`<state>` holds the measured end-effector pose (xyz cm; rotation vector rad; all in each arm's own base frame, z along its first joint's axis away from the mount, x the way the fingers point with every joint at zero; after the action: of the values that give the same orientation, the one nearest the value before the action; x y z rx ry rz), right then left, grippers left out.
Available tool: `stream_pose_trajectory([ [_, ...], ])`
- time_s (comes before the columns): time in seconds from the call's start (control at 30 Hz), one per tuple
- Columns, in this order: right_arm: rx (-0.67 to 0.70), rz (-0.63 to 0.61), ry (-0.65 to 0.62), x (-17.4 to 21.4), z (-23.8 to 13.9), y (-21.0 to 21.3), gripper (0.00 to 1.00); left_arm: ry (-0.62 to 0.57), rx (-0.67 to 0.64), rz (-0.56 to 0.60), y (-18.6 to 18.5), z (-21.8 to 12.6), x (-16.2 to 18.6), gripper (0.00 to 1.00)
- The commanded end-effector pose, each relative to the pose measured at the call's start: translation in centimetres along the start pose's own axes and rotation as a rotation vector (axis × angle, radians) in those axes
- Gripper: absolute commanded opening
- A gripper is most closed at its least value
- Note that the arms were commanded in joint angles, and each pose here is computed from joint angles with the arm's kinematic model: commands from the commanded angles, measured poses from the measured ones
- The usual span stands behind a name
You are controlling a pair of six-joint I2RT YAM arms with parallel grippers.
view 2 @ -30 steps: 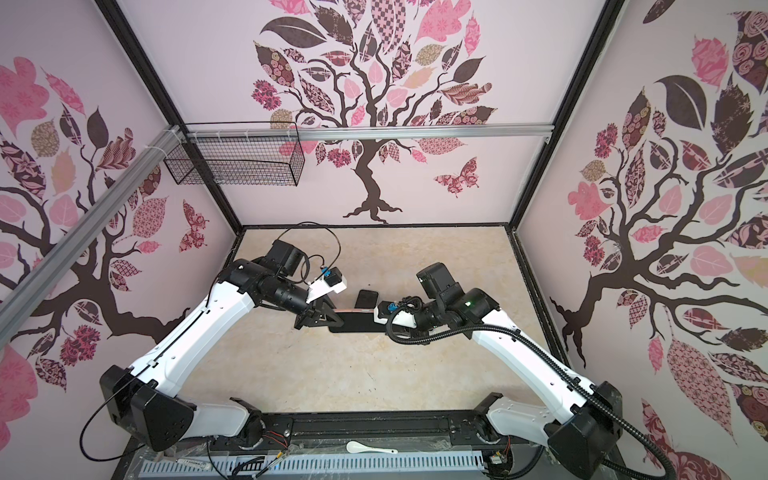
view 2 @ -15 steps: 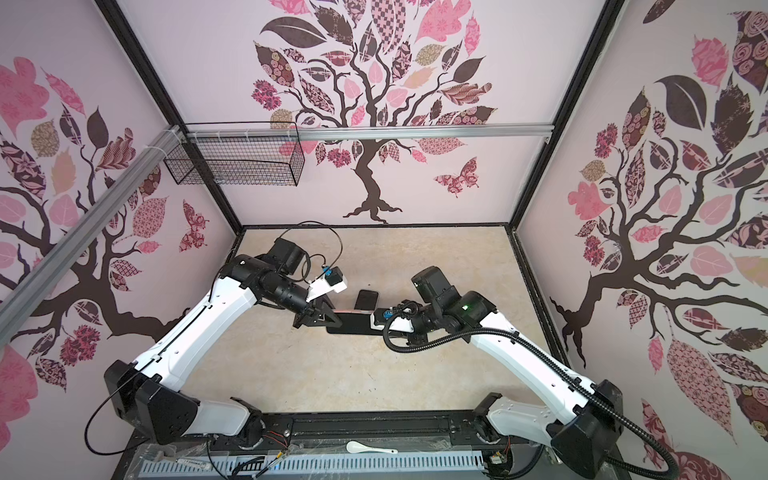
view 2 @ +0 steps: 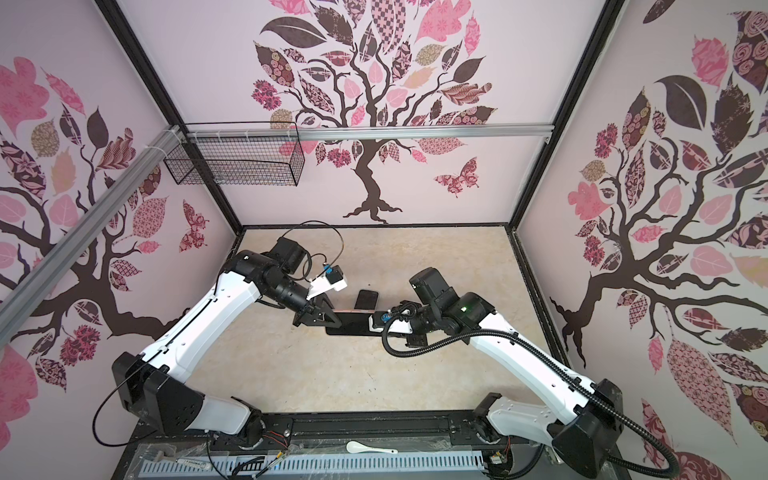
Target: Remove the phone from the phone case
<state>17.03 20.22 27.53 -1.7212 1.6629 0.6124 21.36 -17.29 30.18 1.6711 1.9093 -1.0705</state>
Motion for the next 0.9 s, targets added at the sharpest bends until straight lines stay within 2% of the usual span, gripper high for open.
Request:
stream_pose_trajectory([
  [0.0, -0.031, -0.252, -0.32, -5.7, -2.4, 1.7, 0.03, -0.048, -0.029, 0.03, 2.0, 0.1, -1.2, 0.0],
  [0.23, 0.069, -0.301, -0.349, -6.1, -3.0, 1.2, 0.0, -0.069, 0.084, 0.034, 1.1, 0.4, -1.2, 0.0],
  [0.4, 0.173, -0.326, -0.362, -6.2, -3.4, 0.6, 0.0, -0.06, 0.102, 0.04, 0.8, 0.7, -1.2, 0.0],
  [0.63, 0.252, -0.289, -0.335, -5.4, -2.9, 0.0, 0.0, -0.072, 0.109, 0.061, 0.2, 0.5, -1.3, 0.0],
  [0.87, 0.263, -0.202, -0.331, -4.9, -2.3, -0.5, 0.0, -0.074, 0.102, 0.073, -0.1, 0.4, -1.2, 0.0],
])
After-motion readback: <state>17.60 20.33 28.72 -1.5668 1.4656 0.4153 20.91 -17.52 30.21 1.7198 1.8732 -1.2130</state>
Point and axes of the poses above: each gripper's point midway between its finger pads, its own z axis out along the fingers, its own y axis along the line the jaws close on, x = y × z, the point moved 8 cm from there along -z, back along the fingers, and after that the axes turned 10 degrees about z, right-handed, at the moved point
